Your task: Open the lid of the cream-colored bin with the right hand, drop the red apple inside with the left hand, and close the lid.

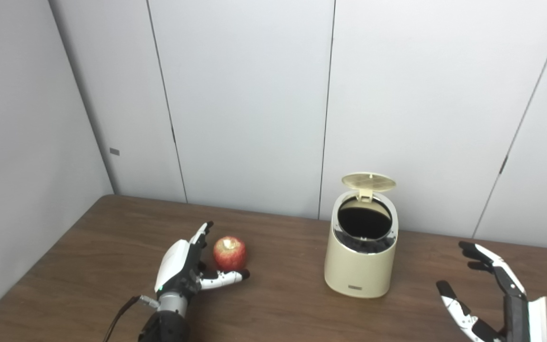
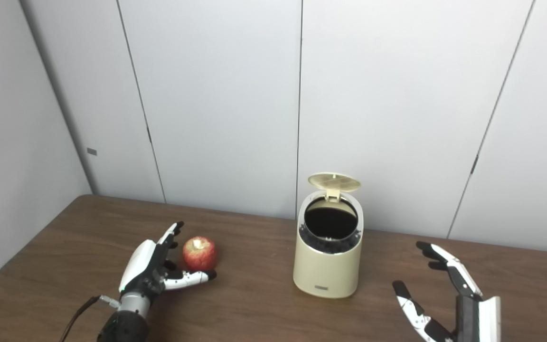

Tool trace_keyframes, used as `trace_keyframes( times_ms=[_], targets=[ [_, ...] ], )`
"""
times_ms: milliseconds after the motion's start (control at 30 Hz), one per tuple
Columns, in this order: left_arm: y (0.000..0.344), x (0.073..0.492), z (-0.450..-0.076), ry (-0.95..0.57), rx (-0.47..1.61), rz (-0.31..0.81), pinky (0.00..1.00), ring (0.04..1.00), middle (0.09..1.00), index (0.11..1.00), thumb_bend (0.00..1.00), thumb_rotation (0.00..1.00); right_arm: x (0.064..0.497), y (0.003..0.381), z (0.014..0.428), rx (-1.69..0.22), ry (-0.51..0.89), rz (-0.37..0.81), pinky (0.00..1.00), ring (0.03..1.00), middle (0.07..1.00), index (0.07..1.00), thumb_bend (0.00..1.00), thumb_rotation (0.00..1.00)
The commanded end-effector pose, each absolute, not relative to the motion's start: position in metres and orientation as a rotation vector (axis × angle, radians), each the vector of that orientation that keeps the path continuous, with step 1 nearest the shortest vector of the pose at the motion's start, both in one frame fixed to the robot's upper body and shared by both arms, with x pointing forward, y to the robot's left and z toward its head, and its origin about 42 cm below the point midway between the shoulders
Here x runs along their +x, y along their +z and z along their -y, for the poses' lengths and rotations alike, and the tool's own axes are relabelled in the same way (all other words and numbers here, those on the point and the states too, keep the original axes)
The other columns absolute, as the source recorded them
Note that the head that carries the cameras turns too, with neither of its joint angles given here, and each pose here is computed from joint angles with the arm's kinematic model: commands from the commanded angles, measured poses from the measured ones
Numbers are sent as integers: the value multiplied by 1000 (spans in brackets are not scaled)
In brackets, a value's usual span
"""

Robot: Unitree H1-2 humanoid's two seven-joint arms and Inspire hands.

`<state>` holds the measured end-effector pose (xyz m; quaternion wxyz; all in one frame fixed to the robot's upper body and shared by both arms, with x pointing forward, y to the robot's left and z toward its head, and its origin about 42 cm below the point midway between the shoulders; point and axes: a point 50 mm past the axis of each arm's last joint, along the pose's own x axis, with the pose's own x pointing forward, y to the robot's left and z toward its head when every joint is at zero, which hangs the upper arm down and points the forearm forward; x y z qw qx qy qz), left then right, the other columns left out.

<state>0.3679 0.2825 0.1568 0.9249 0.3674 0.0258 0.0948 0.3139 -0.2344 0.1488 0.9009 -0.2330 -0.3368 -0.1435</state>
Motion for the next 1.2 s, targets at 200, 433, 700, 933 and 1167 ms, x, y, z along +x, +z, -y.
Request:
trace_keyframes(
  times_ms=[200, 433, 700, 933, 1167],
  targets=[
    [162, 380, -279, 189, 785, -58, 772, 910, 979, 968, 1000, 321, 278, 105, 269, -603, -269, 560, 597, 699, 725, 705, 269, 364],
    [163, 387, -273, 171, 802, -66, 807, 929, 984, 950, 1000, 301, 279, 105, 267, -604, -270, 566, 591, 691, 721, 699, 268, 397],
    [162, 394, -271, 154, 841, -51, 815, 923, 935, 870, 1000, 244, 278, 106, 263, -582, -268, 568, 595, 695, 719, 697, 257, 331],
    [161, 400, -270, 157, 893, -5, 667, 765, 774, 768, 997, 144, 278, 107, 263, -588, -272, 574, 596, 696, 722, 699, 257, 244],
    [156, 400, -268, 270, 860, 71, 436, 507, 560, 595, 869, 2, 277, 109, 262, -578, -277, 572, 585, 690, 717, 696, 258, 171]
  ],
)
